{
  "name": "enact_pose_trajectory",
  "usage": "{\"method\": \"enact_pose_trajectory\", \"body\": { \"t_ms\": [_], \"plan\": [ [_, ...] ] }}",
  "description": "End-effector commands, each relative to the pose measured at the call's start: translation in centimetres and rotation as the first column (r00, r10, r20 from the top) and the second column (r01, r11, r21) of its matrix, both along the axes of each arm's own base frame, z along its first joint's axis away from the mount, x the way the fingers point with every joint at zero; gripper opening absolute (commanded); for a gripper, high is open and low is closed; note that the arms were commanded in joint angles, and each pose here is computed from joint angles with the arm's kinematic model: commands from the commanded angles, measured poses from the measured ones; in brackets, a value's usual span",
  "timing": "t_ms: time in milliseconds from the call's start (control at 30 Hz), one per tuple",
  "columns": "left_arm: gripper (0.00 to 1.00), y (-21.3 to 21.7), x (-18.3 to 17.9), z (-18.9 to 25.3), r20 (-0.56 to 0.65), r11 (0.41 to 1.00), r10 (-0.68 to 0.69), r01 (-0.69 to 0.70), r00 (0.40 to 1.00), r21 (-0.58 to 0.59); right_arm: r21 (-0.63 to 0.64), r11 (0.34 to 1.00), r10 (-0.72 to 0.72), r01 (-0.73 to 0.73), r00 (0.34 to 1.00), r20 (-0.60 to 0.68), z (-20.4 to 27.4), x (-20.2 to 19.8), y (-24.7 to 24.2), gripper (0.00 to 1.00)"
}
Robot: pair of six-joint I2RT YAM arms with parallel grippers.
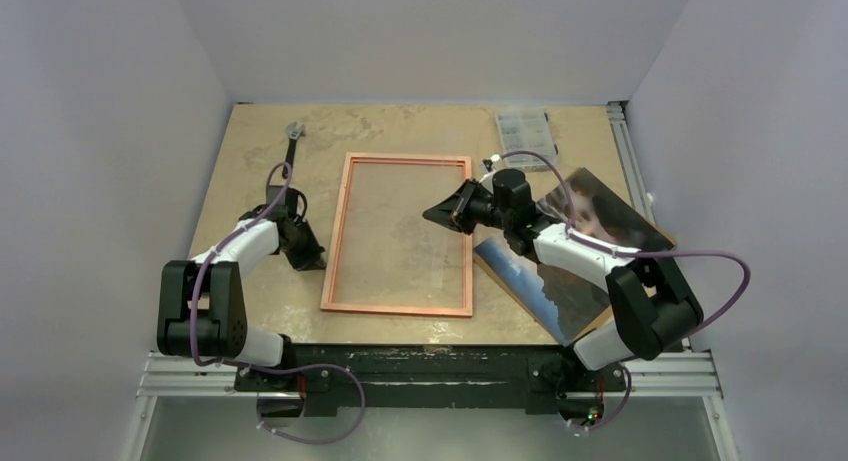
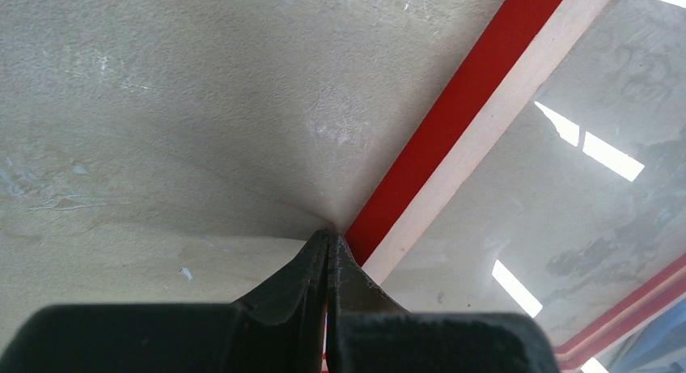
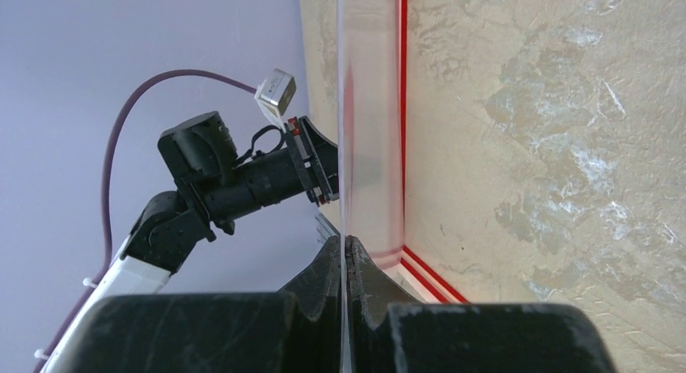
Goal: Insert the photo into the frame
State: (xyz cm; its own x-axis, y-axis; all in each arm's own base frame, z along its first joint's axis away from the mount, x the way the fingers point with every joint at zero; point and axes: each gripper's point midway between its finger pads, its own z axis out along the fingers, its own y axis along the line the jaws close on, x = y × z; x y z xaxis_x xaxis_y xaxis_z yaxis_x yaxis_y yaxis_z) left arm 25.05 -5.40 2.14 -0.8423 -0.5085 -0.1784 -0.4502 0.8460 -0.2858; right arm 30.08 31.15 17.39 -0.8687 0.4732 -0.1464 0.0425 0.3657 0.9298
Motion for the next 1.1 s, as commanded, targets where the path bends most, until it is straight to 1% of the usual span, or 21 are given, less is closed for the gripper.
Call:
{"method": "enact_pose_trajectory", "body": {
  "t_ms": [0, 233, 467, 900, 1067],
  "plan": [
    [0.01, 0.3, 0.4, 0.2, 0.03, 1.0, -0.016, 0.015, 0.999, 0.015, 0.076, 0.996, 0.033, -0.035, 0.999, 0.036, 2.2, -0.5, 0.9, 0.0],
    [0.0, 0.2, 0.4, 0.2, 0.027, 1.0, -0.02, 0.02, 0.999, 0.018, 0.127, 0.991, 0.04, -0.044, 0.999, 0.031, 3.5, -0.2, 1.5, 0.0],
    [0.0, 0.2, 0.3, 0.2, 0.025, 1.0, -0.024, 0.024, 0.999, 0.02, 0.159, 0.986, 0.045, -0.055, 0.997, 0.067, 5.7, 0.6, 2.1, 0.0],
    [0.0, 0.5, 0.1, 0.1, 0.016, 0.999, -0.025, 0.024, 1.0, 0.04, 0.161, 0.983, 0.081, -0.091, 0.995, 0.065, 6.1, 0.6, 2.7, 0.0],
    [0.0, 0.5, 0.2, 0.1, 0.016, 0.999, -0.023, 0.022, 1.0, 0.043, 0.137, 0.983, 0.119, -0.124, 0.992, 0.047, 4.9, 0.2, 3.0, 0.0]
  ]
}}
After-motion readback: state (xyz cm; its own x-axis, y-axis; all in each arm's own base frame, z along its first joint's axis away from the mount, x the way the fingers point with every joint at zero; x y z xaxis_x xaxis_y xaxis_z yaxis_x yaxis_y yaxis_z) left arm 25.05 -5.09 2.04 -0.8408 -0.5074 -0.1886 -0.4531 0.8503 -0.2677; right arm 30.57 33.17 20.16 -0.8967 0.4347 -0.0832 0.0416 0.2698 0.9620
